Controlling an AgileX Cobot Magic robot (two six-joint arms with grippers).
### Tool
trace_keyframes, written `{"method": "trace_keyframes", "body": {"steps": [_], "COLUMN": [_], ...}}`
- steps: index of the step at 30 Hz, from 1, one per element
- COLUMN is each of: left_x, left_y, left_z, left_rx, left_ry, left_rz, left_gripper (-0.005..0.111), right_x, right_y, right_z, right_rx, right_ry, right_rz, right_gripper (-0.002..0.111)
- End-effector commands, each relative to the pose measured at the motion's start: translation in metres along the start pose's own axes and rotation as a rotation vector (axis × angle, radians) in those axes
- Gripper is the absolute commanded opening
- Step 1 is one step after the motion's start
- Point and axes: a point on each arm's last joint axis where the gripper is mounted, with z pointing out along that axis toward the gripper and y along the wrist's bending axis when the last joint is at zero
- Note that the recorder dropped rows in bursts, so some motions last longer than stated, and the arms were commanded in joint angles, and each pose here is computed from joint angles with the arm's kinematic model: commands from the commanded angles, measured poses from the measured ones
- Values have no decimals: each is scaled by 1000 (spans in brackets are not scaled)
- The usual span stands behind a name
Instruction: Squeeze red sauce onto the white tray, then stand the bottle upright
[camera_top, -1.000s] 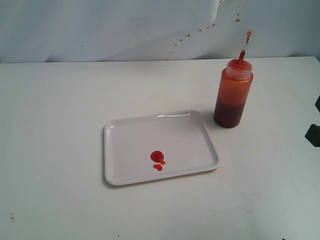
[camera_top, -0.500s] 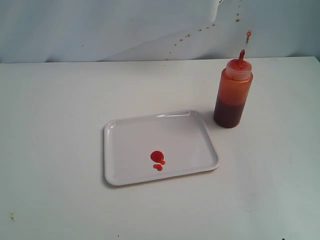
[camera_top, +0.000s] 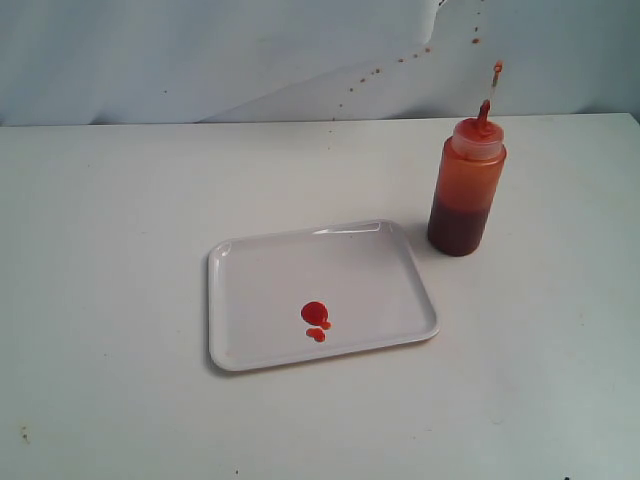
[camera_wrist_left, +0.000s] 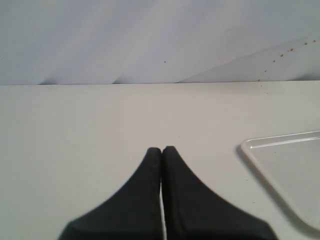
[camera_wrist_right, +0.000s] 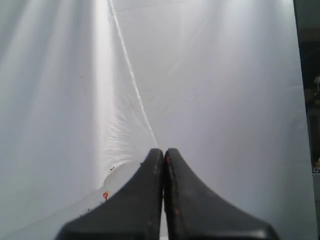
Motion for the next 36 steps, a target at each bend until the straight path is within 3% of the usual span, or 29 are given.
{"method": "trace_keyframes", "body": {"steps": [1,8,12,18,25,36], "left_x": [2,2,2,2,2,2], "left_y": [0,0,0,0,0,0], "left_z": [0,0,0,0,0,0], "left_rx": [5,5,5,5,5,5], "left_ry": [6,6,6,6,6,6], "left_rz": [-1,-1,-1,-1,-1,2], "left_gripper": [0,0,0,0,0,0], "right_x": [0,9,30,60,62,82], "right_y": [-2,-3,-4,-7,-8,-7], "right_z": [-5,-5,-7,-12,-12,-18], "right_rx": [21,43,48,72,67,38], "right_ry": [-12,65,120,144,168,397], "right_rz": [79,115,116,254,103,-101], "right_gripper": [0,0,0,0,0,0]}}
